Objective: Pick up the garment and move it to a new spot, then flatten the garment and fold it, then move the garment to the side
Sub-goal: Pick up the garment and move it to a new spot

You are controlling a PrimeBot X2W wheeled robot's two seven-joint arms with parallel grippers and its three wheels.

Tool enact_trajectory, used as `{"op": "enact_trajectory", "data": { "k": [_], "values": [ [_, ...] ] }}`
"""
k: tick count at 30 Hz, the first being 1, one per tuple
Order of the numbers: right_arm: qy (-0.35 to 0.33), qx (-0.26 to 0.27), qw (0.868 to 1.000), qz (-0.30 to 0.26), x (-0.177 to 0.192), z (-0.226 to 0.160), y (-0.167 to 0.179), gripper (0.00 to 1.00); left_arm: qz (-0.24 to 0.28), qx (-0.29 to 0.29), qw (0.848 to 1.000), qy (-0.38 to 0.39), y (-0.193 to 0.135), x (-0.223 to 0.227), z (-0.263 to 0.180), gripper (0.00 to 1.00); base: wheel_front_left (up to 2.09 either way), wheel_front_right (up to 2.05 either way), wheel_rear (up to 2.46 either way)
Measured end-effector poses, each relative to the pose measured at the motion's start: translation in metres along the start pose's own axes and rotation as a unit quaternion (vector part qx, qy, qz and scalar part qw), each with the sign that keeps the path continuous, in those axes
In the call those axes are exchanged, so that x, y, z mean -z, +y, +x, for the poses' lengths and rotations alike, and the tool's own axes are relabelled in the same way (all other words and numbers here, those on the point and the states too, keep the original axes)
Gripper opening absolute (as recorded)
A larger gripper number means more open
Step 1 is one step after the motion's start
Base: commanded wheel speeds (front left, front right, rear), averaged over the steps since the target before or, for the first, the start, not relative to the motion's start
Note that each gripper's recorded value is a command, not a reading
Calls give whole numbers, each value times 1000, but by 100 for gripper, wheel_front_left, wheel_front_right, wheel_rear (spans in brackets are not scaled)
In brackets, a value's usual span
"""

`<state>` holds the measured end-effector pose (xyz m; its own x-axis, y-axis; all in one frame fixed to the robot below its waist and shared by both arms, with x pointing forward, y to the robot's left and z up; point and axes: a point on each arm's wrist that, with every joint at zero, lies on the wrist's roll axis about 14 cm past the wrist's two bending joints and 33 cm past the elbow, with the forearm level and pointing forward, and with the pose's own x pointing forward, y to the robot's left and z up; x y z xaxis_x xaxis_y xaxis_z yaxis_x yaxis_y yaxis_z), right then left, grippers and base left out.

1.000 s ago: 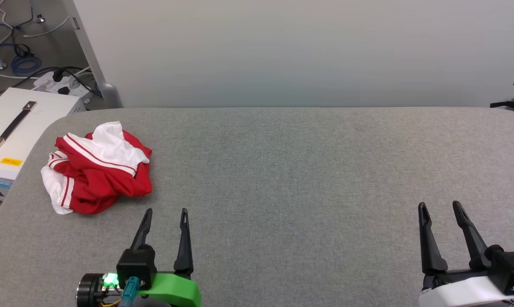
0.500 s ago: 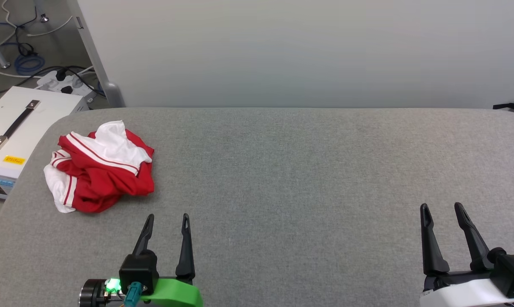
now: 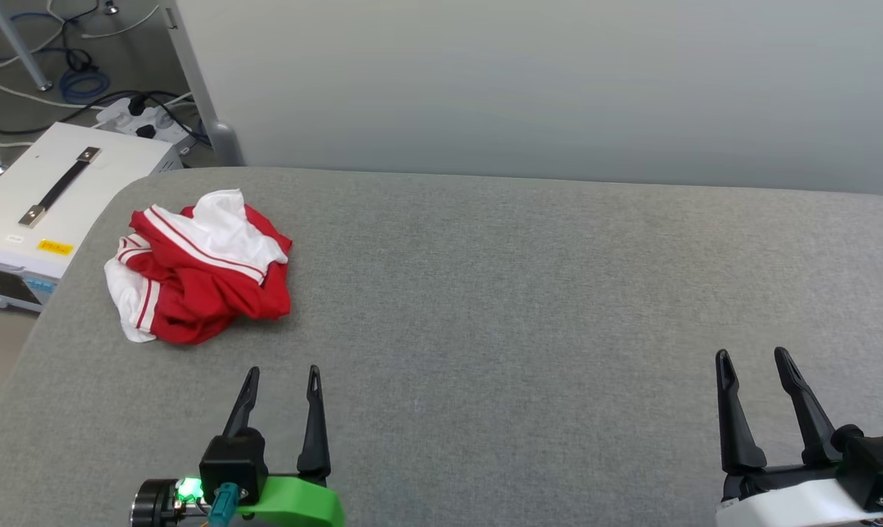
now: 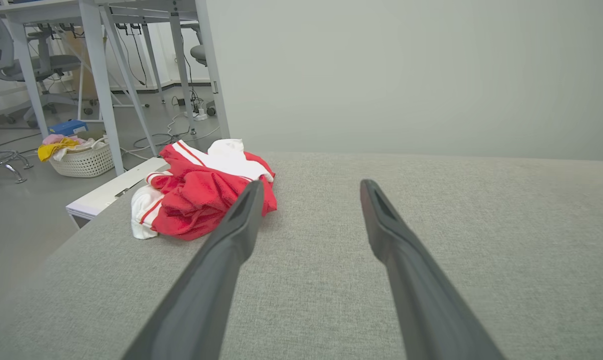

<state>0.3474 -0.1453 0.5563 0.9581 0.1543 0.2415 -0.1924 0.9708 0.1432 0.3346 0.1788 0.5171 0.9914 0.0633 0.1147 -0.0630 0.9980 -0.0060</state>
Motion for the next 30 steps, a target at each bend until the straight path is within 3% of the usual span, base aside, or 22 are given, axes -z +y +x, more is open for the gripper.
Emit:
{"op": "enact_trajectory", "data": {
  "k": [14, 30],
  "values": [
    [21, -84, 996, 16, 20, 26, 51, 100, 2, -94, 996, 9, 56, 2, -24, 100, 0, 0, 0],
    [40, -189, 980, 39, 40, 46, 120, 100, 9, -203, 979, 16, 115, 1, -69, 100, 0, 0, 0]
  ]
}}
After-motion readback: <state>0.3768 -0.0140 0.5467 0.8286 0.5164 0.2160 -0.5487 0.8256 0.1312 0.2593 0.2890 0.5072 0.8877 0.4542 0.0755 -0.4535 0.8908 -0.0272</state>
